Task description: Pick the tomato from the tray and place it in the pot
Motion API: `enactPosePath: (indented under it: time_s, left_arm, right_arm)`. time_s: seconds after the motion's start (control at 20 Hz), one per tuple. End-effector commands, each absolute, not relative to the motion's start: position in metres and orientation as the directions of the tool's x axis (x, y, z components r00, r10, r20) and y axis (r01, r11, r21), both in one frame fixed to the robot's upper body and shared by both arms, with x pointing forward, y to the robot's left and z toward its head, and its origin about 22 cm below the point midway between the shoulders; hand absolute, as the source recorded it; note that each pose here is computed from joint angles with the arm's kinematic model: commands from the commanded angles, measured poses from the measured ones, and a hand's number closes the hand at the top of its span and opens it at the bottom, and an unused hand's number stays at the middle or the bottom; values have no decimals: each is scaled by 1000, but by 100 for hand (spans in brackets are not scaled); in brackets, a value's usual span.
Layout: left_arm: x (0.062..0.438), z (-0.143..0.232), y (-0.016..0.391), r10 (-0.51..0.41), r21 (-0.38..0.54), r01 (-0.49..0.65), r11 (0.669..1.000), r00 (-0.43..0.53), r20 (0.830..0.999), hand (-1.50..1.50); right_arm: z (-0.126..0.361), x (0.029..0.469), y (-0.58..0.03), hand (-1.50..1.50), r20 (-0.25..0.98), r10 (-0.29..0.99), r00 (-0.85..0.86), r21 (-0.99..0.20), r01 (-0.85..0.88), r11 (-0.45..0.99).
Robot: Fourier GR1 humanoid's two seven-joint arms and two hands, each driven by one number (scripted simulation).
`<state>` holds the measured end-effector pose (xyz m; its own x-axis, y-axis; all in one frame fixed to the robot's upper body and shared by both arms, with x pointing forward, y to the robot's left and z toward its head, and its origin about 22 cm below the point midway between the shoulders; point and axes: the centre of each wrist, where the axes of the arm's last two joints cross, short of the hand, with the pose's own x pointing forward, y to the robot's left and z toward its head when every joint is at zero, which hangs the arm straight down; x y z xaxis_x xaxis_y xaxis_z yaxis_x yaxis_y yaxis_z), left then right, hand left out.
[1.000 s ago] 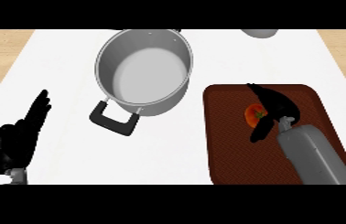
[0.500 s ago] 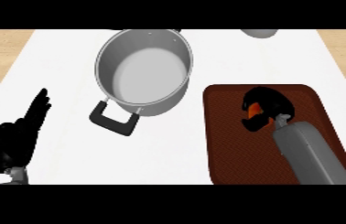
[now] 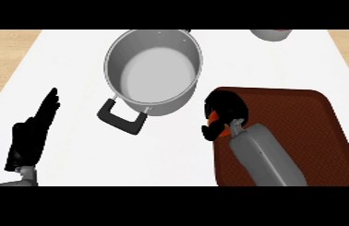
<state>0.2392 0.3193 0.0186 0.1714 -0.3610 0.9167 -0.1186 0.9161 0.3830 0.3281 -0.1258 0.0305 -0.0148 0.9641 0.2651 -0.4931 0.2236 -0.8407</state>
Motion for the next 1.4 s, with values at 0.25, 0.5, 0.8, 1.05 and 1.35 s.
enactPosePath:
  time_s: [0.25, 0.5, 0.8, 1.05, 1.35]
  left_arm:
    - [260, 30, 298, -384, 387, -10, 922, 110, 917, 0]
    - [264, 26, 298, -383, 389, -19, 921, 139, 913, 0]
    - [272, 26, 284, -384, 390, -15, 921, 138, 913, 0]
    - [268, 17, 285, -360, 366, -21, 930, 143, 922, 0]
    - [277, 25, 299, -370, 380, -37, 924, 159, 915, 0]
  right_arm:
    - [78, 296, -3, 150, 132, 980, -149, -940, -334, 75]
    - [138, 287, 36, 150, 102, 986, -133, -995, -31, 99]
    - [176, 273, 64, 150, 127, 989, -73, -955, 260, 142]
    - [210, 272, 70, 150, 318, 945, -78, -899, 291, 327]
    - [219, 287, 77, 150, 382, 920, -90, -851, 353, 388]
